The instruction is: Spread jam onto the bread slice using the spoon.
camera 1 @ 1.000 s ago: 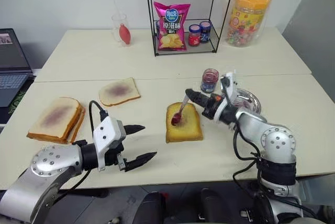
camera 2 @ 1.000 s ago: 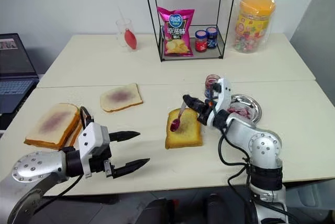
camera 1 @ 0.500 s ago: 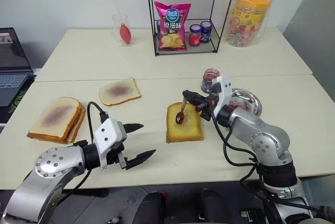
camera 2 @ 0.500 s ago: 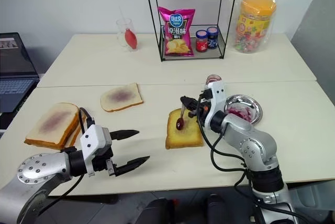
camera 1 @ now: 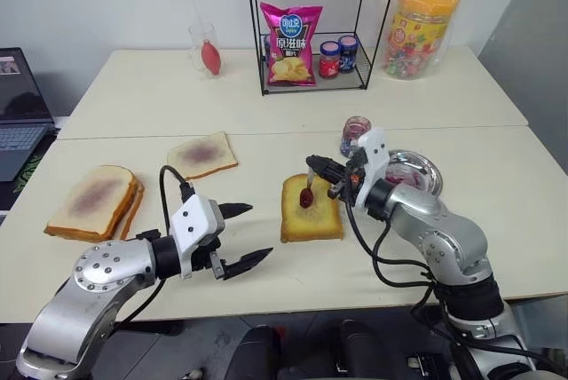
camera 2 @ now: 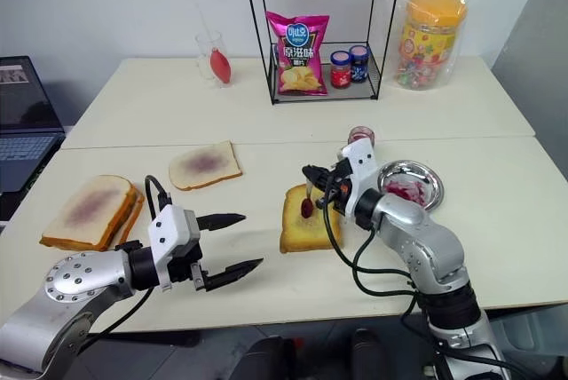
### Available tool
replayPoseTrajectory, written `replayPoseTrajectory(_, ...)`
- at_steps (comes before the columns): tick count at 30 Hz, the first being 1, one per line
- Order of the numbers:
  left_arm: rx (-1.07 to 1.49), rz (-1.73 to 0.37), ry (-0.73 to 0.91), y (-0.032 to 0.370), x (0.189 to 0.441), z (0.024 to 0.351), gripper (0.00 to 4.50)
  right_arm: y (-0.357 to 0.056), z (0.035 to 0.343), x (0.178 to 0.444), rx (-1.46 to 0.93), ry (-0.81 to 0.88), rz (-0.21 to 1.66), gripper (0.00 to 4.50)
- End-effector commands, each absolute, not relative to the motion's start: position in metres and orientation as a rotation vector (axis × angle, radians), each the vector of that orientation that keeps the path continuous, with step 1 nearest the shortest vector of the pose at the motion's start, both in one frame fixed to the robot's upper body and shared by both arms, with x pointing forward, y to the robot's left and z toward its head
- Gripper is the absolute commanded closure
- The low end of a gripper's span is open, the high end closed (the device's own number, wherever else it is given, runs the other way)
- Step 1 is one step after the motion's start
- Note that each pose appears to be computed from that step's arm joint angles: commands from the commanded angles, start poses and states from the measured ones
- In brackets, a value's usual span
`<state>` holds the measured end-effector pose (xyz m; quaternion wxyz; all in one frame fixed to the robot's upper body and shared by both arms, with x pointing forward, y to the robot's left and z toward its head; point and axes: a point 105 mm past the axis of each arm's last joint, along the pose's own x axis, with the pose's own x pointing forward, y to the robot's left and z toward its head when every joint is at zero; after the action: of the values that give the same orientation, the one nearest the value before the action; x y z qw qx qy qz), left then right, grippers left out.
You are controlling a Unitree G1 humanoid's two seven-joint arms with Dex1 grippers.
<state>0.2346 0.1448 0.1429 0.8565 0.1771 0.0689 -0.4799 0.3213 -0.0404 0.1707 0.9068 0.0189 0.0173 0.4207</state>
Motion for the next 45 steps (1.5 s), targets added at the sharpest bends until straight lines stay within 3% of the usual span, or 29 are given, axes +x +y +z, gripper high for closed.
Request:
replayPoseTrajectory(1,0.385,-1.014,0.116,0.142,0.235,0.149,0.0,-0.037,0.187,0.313,-0.003,-0.056,0.91,4.47)
replayPoseTrajectory(12,0.38,-1.017,0.113,0.138,0.237,0.152,0.0,-0.038,0.207,0.3,-0.168,-0.188,0.966,4.47)
replayPoseTrajectory(28,0.381,-1.015,0.114,0.138,0.239,0.152,0.0,-0.035,0.228,0.286,-0.229,-0.331,1.039,4.47)
replayPoseTrajectory(36,0.379,-1.01,0.113,0.14,0.24,0.153,0.0,-0.06,0.215,0.311,0.19,-0.153,0.867,4.47)
replayPoseTrajectory(45,0.372,-1.018,0.115,0.141,0.241,0.154,0.0,-0.067,0.186,0.319,0.596,0.044,0.74,4.47)
